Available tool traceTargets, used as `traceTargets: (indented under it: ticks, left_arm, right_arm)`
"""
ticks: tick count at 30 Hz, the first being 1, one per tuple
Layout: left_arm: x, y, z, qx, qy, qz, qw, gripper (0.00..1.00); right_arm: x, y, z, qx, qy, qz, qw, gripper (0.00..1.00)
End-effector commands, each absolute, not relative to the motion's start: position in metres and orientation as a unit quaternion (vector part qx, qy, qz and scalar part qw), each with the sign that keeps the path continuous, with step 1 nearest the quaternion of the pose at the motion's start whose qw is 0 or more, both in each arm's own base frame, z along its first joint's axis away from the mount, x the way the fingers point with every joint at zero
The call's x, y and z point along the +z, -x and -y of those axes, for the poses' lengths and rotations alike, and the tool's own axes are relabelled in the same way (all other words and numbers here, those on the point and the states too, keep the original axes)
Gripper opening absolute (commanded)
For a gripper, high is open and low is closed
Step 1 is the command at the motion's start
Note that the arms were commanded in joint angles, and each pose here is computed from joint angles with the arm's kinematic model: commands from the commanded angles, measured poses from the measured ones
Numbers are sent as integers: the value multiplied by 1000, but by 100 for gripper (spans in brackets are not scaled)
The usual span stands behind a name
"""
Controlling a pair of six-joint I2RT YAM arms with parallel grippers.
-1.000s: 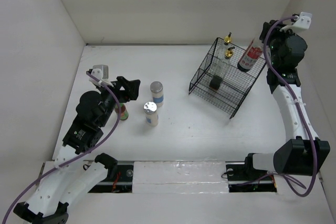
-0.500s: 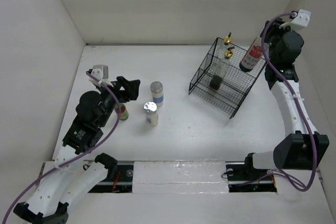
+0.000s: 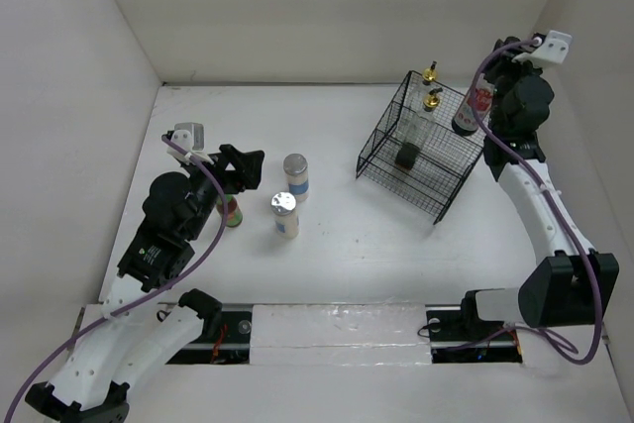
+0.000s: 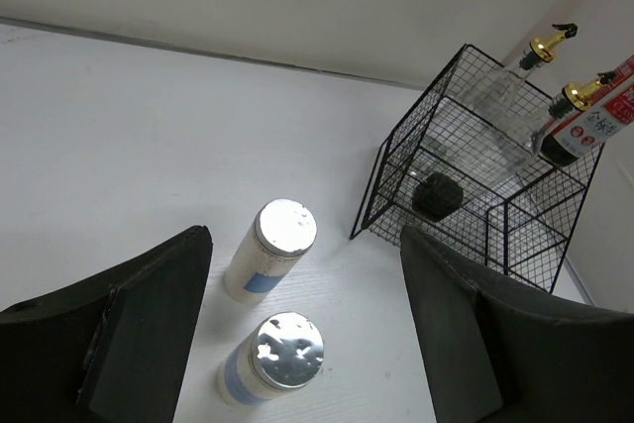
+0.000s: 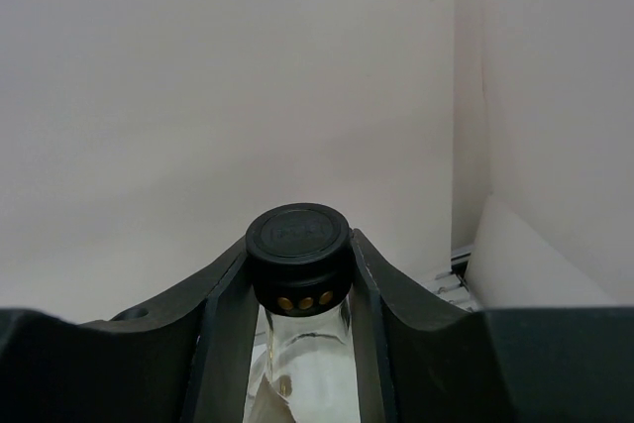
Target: Organize the condiment bottles
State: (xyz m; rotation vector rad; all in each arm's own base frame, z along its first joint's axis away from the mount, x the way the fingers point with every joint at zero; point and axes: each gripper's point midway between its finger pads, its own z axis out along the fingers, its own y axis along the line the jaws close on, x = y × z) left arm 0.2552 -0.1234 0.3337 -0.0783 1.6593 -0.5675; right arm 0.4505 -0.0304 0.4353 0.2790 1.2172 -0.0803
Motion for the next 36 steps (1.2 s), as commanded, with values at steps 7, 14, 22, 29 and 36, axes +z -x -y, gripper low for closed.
traceTargets:
  ticks: [7,14,22,29,36]
  left_arm:
    - [347,-257,123,-253,34,-709,658,73]
    - [349,-255,121,-255,34,-705,660,73]
    - [347,-257,123,-253,34,-709,658,73]
    - [344,-259,122,-249,36,-712,656,73]
    - [344,-259,122,-249,36,-712,656,73]
  right_arm:
    - [462,-460,23,-38,-131,-583,801,17]
    - [466,-472,29,-53,-115,-569,812,17]
    - [480,-466,30,-63,-103,-544,831,17]
    - [499,-464,34,-69,-104,-529,839,17]
    - [445,-457,32,-52,-115,-560,819,17]
